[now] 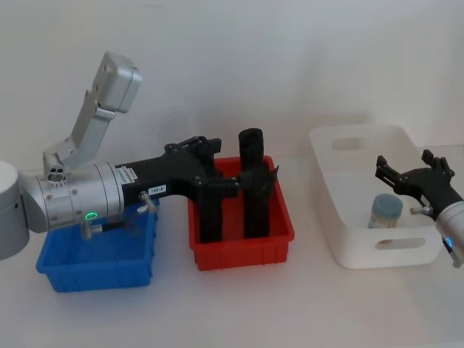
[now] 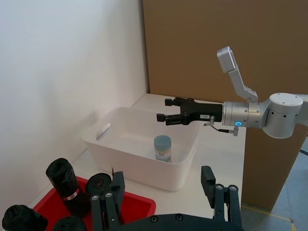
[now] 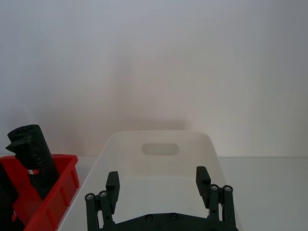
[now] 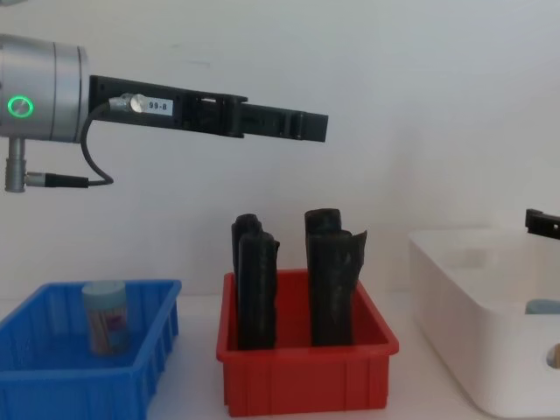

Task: Pick the cotton swabs from the blue box and place them into the white box.

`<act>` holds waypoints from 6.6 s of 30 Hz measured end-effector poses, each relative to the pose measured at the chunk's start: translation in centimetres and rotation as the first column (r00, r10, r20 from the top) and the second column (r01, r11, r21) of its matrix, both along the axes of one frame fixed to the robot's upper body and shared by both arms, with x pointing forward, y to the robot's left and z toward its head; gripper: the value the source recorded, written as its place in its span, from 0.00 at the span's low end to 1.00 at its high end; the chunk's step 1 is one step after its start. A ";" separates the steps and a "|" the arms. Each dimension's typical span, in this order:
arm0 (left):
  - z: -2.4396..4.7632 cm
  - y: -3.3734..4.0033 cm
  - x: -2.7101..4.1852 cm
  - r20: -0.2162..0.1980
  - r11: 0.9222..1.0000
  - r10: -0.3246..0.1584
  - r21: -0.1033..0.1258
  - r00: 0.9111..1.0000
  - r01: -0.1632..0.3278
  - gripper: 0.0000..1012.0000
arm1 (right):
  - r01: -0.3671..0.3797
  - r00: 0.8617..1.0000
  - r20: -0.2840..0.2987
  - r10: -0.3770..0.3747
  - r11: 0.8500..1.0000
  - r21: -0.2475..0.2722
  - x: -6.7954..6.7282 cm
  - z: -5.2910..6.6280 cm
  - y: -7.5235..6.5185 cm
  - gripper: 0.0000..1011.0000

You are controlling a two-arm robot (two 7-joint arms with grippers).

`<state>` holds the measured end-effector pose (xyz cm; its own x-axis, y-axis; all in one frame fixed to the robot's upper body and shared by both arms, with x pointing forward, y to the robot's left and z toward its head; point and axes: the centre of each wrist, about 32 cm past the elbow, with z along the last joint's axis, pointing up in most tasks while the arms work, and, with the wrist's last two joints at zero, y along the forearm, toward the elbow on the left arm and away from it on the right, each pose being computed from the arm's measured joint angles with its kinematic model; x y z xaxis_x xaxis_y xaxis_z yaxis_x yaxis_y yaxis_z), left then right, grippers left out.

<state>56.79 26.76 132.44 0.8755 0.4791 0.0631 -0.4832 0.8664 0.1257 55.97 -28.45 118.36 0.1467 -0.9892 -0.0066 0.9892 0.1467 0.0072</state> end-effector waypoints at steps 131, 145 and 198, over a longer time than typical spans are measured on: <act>-12.00 -6.96 -7.61 0.259 0.826 0.560 -0.094 0.787 -0.556 0.99 | -0.191 0.979 0.060 0.193 0.981 -0.041 -11.6 0.5 4.7 0.99; -11.98 -6.93 -7.60 0.260 0.825 0.561 -0.095 0.786 -0.558 0.99 | -0.191 0.979 0.060 0.193 0.981 -0.042 -11.6 0.5 4.7 0.99; -12.00 -6.92 -7.59 0.259 0.825 0.561 -0.094 0.786 -0.558 0.99 | -0.482 0.872 -0.004 0.490 0.857 -0.183 3.6 -2.0 8.7 0.99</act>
